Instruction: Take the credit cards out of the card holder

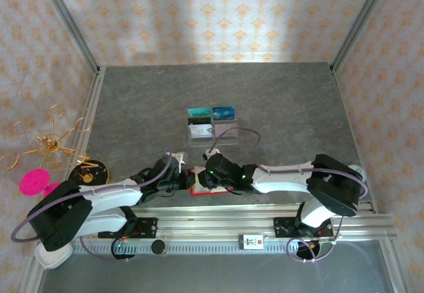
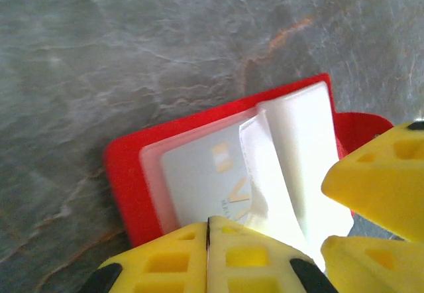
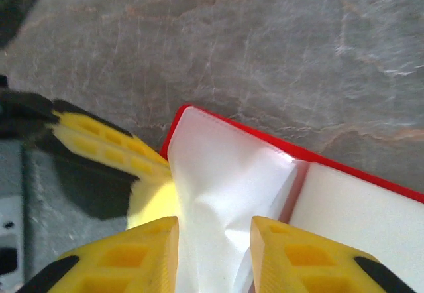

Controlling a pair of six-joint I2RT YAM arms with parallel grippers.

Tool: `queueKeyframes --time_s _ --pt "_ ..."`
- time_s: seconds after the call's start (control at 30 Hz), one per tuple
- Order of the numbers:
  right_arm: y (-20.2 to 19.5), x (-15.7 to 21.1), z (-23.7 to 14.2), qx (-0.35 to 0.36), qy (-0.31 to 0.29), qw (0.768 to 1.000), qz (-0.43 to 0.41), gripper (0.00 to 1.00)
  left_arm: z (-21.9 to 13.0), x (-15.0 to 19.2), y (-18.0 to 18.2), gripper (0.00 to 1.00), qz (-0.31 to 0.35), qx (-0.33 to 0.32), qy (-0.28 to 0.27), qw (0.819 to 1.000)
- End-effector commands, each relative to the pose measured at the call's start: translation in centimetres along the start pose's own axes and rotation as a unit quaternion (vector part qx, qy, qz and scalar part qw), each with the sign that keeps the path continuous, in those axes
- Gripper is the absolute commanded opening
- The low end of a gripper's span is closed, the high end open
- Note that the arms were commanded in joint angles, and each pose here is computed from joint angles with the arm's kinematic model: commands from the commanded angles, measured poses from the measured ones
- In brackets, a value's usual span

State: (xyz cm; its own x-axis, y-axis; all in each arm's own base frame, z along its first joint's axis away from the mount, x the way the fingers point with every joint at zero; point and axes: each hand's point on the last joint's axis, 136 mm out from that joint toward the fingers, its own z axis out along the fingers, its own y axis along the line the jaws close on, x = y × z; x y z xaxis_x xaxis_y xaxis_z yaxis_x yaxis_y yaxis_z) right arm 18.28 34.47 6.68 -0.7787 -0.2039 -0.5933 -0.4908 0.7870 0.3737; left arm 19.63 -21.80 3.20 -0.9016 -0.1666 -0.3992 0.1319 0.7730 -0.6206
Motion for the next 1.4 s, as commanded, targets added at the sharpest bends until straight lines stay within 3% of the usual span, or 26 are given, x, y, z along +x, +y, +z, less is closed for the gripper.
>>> queueKeyframes --time_s 0.0,0.3,0.43,0.6,0.93,1.13,1.37 --pt "-1.9 -1.3 -1.6 0.043 -0.042 0.998 0.028 0.33 0.3 -0.6 -2.1 0.09 0.030 0.009 0.006 0.999" --pt "-5.4 -1.1 -5.4 0.085 -0.095 0.989 0.069 0.32 2.5 -0.1 -5.9 0.10 0.067 0.021 0.045 0.996" --pt "-6.2 -0.5 -6.1 0.088 -0.098 0.988 0.076 0.32 4.3 0.4 -6.0 0.10 0.071 0.009 0.070 0.995" --pt "-5.0 0.4 -5.9 0.033 -0.078 0.994 0.074 0.20 5.3 0.5 -5.7 0.09 0.074 -0.003 0.079 0.994" --pt "-4.3 1.0 -3.4 -0.015 -0.023 0.996 0.082 0.15 5.0 0.5 -5.8 0.13 0.075 0.002 0.075 0.994" --pt "-6.1 4.6 -1.7 0.007 0.037 0.994 0.107 0.07 4.7 0.5 -5.6 0.13 0.078 -0.001 0.071 0.994" --pt "-8.6 6.3 -1.5 0.063 0.055 0.988 0.127 0.01 1.0 -0.2 -3.3 0.13 0.065 -0.026 0.015 0.997"
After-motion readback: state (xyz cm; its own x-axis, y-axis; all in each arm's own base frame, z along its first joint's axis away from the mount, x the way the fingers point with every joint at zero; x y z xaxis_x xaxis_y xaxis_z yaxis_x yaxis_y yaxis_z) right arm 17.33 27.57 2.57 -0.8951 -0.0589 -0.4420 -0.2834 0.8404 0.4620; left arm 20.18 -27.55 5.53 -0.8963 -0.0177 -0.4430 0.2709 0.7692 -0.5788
